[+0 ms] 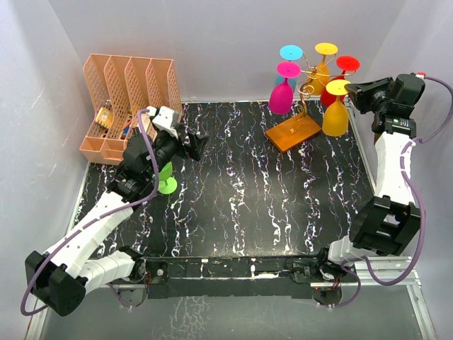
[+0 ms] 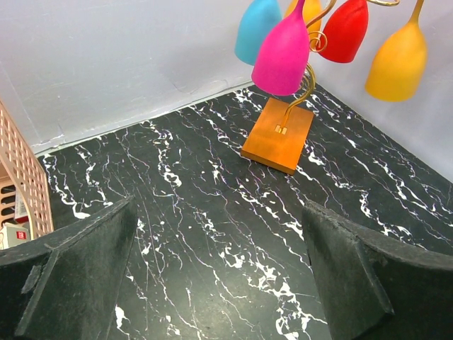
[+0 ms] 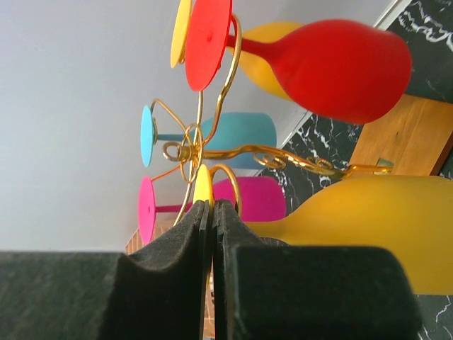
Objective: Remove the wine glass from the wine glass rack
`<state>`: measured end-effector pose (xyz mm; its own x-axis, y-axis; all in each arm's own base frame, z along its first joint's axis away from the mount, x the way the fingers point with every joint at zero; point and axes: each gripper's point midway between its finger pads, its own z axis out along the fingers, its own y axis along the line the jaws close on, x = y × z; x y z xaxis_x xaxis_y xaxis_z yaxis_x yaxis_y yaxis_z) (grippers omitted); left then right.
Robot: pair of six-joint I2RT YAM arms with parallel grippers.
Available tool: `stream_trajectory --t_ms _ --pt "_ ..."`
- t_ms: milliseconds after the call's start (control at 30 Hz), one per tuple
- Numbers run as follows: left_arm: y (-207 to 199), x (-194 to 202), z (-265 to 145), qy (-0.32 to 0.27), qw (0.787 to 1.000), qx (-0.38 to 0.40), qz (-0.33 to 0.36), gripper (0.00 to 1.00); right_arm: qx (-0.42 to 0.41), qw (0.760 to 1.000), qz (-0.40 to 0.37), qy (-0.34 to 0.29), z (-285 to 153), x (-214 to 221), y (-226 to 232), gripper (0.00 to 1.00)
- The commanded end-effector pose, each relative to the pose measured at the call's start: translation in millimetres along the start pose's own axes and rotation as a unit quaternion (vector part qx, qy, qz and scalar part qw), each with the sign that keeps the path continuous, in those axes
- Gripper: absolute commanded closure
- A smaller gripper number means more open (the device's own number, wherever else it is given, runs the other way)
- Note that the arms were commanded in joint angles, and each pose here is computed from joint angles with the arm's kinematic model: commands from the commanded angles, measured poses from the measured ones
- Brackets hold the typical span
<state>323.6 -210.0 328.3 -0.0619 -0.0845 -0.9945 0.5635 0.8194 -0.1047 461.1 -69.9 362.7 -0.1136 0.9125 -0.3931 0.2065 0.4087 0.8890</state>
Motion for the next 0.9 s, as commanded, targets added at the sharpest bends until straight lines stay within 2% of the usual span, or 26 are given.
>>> stream_trajectory --t_ms 0,267,500,700,867 --pt "-5 -18 1 -0.02 1.0 0.009 0.002 0.03 -0.075 0.997 -0.031 0.005 -20 0 38 0.93" --pt "-5 -15 3 -0.016 1.0 0.009 0.0 0.03 -0.093 0.995 -0.035 0.001 -25 0 46 0.93" --pt "-5 -15 3 -0.015 1.0 0.009 0.001 0.03 -0.128 0.991 -0.022 0.026 -17 0 65 0.93" --pt "-5 -15 2 -0.016 1.0 0.009 0.001 0.03 -0.131 0.991 -0.016 0.023 -7 -7 69 0.93" --pt "-4 -14 3 -0.014 1.0 0.009 0.001 0.03 -0.106 0.994 -0.004 -0.005 6 -19 61 0.93"
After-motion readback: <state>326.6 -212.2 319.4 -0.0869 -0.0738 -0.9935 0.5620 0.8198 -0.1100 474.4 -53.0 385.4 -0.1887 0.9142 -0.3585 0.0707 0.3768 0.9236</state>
